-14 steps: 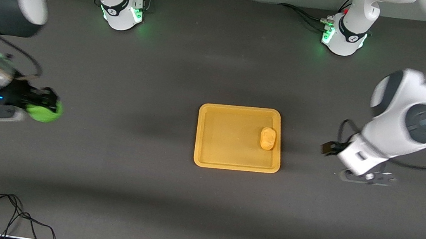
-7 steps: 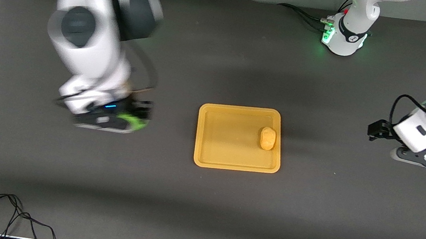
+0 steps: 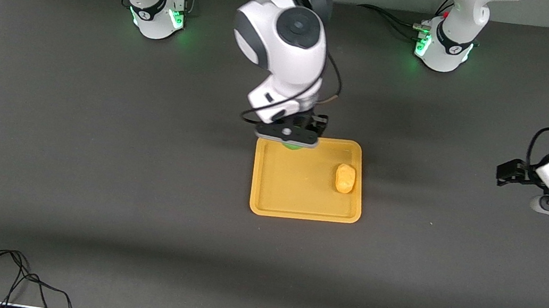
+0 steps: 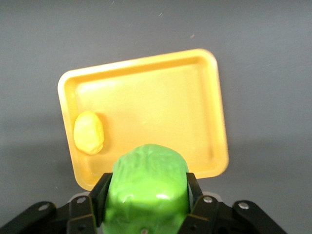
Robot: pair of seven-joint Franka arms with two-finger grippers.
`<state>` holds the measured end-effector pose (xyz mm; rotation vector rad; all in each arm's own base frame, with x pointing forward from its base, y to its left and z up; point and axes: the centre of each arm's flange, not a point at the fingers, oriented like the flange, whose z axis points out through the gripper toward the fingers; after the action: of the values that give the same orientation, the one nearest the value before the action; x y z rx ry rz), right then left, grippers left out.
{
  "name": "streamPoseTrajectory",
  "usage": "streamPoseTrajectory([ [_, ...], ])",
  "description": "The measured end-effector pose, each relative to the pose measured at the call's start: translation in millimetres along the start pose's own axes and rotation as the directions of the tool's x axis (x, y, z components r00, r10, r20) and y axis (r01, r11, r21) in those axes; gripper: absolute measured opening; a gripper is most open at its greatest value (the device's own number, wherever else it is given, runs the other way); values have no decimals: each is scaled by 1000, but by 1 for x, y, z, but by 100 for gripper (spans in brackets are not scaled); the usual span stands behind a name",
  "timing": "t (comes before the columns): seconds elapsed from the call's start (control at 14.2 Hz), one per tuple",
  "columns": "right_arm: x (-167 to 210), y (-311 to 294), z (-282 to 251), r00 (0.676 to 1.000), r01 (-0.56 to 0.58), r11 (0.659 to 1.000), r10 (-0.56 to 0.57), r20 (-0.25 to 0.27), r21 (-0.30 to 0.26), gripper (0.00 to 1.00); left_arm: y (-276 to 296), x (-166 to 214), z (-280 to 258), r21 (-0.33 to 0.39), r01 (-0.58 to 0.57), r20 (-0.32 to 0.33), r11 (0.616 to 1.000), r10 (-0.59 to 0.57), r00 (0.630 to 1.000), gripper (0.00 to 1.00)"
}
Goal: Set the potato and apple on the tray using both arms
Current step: 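Carry the apple with the right gripper and lower it onto the tray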
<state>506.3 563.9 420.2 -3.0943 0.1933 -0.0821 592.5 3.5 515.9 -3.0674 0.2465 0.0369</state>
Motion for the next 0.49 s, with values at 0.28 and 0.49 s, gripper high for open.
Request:
streamPoseTrajectory([
  [0.28,4,-14,94,1000,8,1000,-8,-15,-12,65,-26,-7,-19,-13,-15,13,1000,15,1000,100],
  [0.49,17,-9,151,999,-7,1000,7,-38,-10,65,-18,-8,-38,-23,-25,22,999,25,999,100],
])
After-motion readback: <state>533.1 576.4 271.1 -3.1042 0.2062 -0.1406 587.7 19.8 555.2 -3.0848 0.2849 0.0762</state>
